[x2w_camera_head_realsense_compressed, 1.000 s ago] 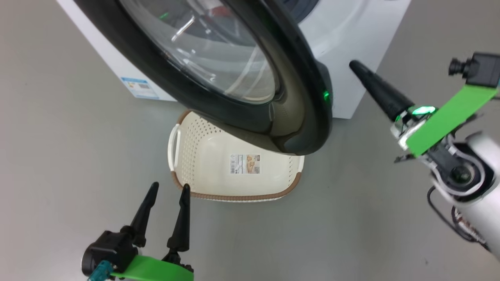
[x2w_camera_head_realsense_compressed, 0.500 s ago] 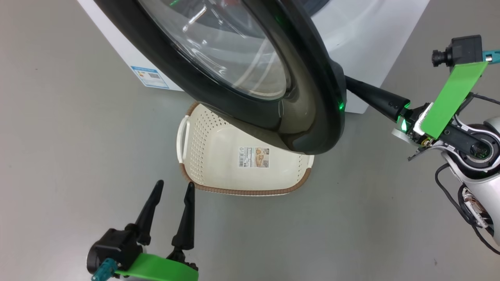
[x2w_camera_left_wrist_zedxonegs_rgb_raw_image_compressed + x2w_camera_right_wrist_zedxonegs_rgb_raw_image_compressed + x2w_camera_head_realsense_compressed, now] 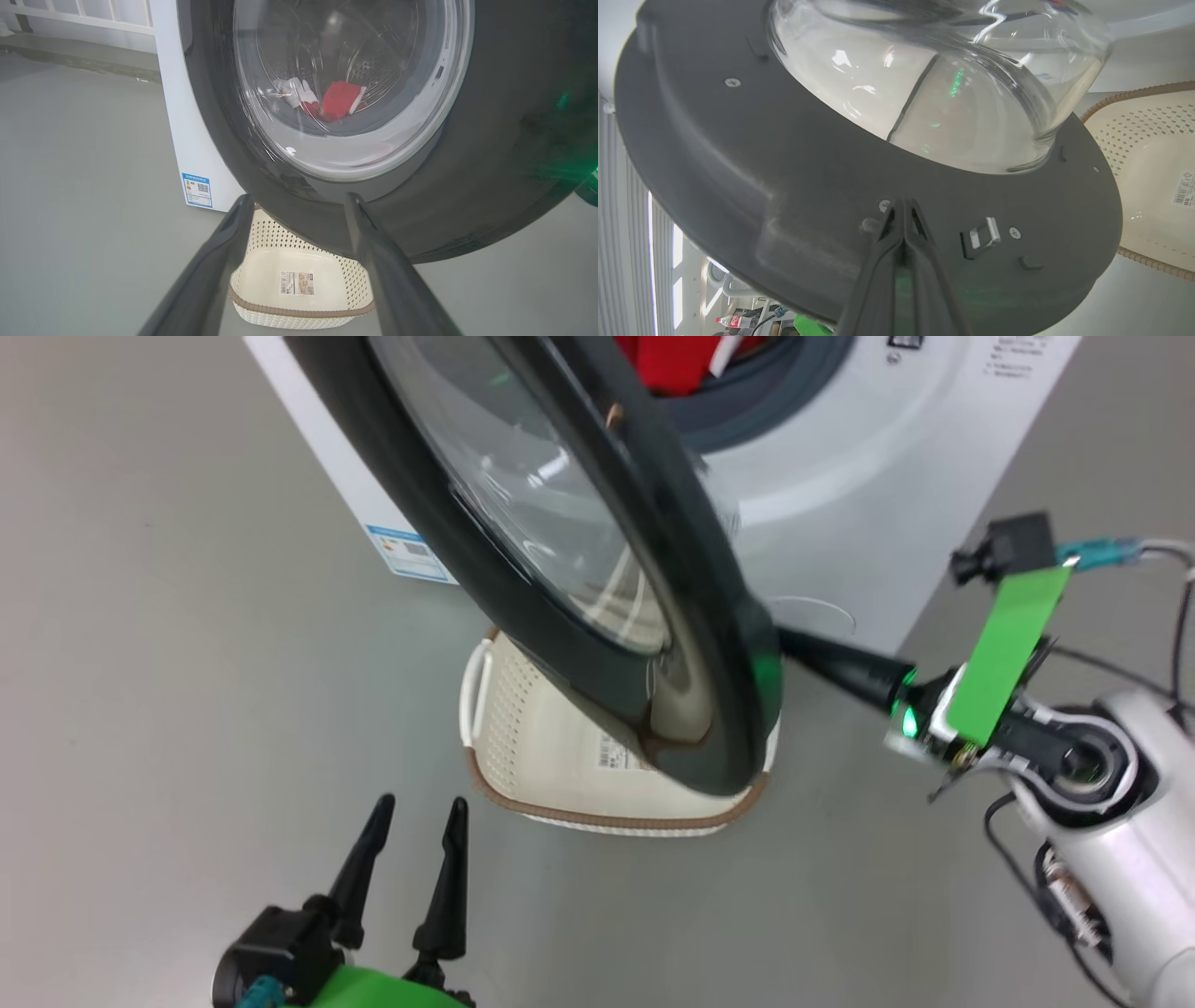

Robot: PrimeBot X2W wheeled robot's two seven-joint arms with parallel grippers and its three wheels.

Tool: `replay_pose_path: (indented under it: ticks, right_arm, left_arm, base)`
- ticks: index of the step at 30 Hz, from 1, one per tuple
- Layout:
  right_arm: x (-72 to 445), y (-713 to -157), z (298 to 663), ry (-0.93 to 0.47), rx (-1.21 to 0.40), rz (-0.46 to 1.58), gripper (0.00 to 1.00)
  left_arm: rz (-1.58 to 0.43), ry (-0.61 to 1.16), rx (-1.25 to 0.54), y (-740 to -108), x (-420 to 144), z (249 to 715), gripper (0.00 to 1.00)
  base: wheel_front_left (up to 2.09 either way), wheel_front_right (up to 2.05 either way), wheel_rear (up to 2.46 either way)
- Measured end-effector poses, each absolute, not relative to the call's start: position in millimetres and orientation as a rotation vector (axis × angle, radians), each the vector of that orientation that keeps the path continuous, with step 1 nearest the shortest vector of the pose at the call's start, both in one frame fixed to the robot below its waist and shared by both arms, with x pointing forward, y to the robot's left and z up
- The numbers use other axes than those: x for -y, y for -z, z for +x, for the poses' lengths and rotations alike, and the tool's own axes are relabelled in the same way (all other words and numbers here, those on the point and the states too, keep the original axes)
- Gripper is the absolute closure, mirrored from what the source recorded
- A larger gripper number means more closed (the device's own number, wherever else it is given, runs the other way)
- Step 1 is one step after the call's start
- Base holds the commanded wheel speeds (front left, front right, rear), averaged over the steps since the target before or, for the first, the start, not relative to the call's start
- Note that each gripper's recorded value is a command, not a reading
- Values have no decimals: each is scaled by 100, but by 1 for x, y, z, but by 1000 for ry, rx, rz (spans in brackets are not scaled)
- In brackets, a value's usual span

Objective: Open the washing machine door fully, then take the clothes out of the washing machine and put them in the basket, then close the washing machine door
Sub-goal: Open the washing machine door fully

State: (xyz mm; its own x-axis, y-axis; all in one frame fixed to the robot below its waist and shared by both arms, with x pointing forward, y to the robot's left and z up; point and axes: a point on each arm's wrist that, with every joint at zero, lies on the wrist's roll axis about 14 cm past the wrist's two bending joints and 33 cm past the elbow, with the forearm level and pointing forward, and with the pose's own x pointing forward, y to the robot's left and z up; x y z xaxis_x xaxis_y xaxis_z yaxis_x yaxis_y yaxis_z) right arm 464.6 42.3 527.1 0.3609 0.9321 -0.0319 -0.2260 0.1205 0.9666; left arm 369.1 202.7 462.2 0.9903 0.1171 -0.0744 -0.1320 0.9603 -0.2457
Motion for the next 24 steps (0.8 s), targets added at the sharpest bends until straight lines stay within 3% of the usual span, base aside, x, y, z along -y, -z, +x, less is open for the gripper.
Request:
replay_pose_path:
  ticks: [24]
  right_arm:
    - [-144,-540,376,-1279,-994,1095,100]
  left_arm:
    - [-244,-333,-13,-476,-254,300,0]
  base:
    - [0,0,0]
